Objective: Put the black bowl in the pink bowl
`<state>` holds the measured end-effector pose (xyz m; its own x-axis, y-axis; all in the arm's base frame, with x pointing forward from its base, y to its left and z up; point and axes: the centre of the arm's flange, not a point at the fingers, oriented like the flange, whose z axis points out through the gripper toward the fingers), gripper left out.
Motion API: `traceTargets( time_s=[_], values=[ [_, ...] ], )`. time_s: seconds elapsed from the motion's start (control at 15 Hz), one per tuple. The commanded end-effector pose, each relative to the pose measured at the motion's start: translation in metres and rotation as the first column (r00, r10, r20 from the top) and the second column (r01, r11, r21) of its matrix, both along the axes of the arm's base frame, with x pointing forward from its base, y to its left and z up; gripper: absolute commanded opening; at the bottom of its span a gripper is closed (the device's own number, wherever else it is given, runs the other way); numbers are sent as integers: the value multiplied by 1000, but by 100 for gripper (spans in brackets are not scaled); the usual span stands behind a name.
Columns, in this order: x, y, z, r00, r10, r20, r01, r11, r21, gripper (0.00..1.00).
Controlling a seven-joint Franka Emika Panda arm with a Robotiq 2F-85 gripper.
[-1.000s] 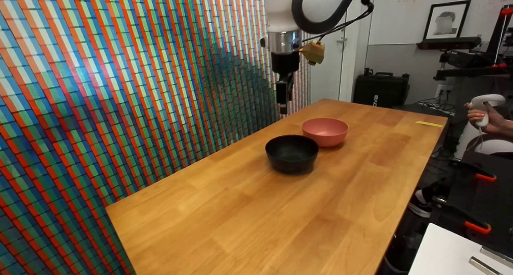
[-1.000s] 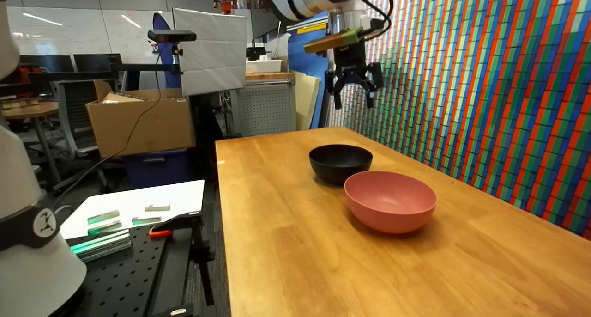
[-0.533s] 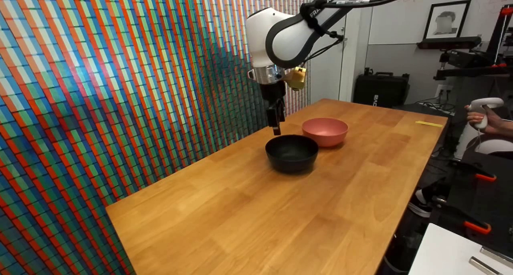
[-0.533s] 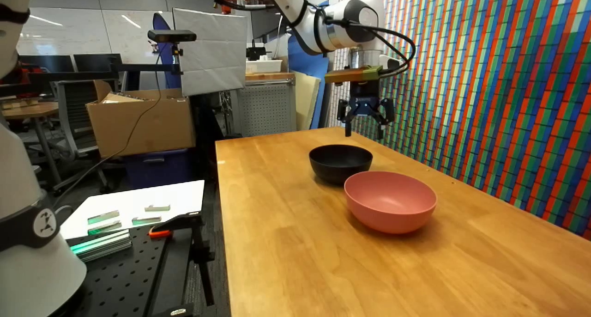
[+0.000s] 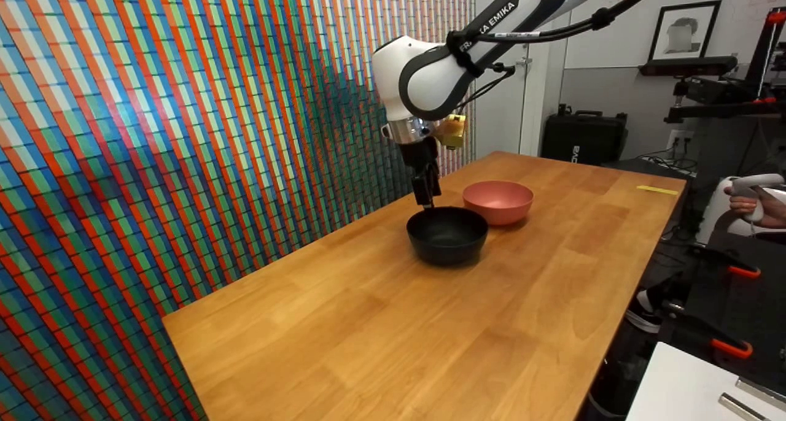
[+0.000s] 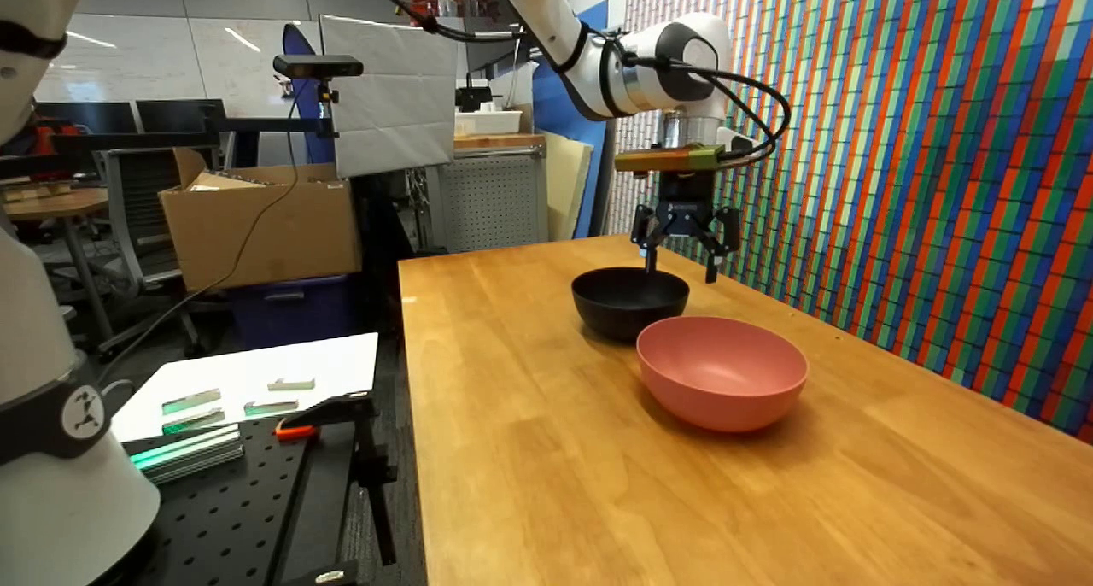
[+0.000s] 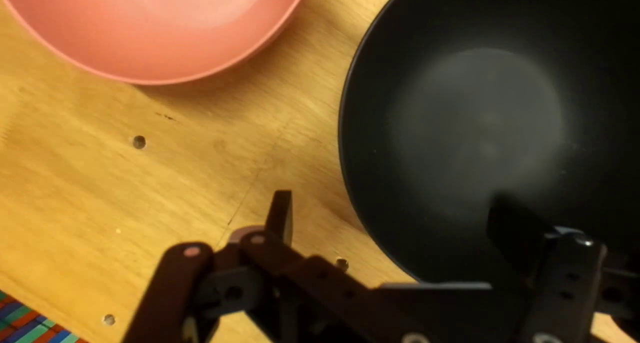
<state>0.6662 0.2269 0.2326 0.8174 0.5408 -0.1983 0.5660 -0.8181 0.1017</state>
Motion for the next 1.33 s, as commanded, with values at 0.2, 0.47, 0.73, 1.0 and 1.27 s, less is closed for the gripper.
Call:
traceTargets(
  time_s=[0.2,0.47,0.73,1.0,1.27],
  values=[
    [8,0,-28,998,23,-51,-25,999,-45,58],
    [8,-2,-28,998,28,-55,-31,998,-55,27],
    [5,-4,-20,997,36,-61,-40,997,-66,1],
    [2,-7,-9,996,46,-75,-51,996,-69,1],
    [3,-11,1,995,49,-84,-55,996,-69,2]
  ],
)
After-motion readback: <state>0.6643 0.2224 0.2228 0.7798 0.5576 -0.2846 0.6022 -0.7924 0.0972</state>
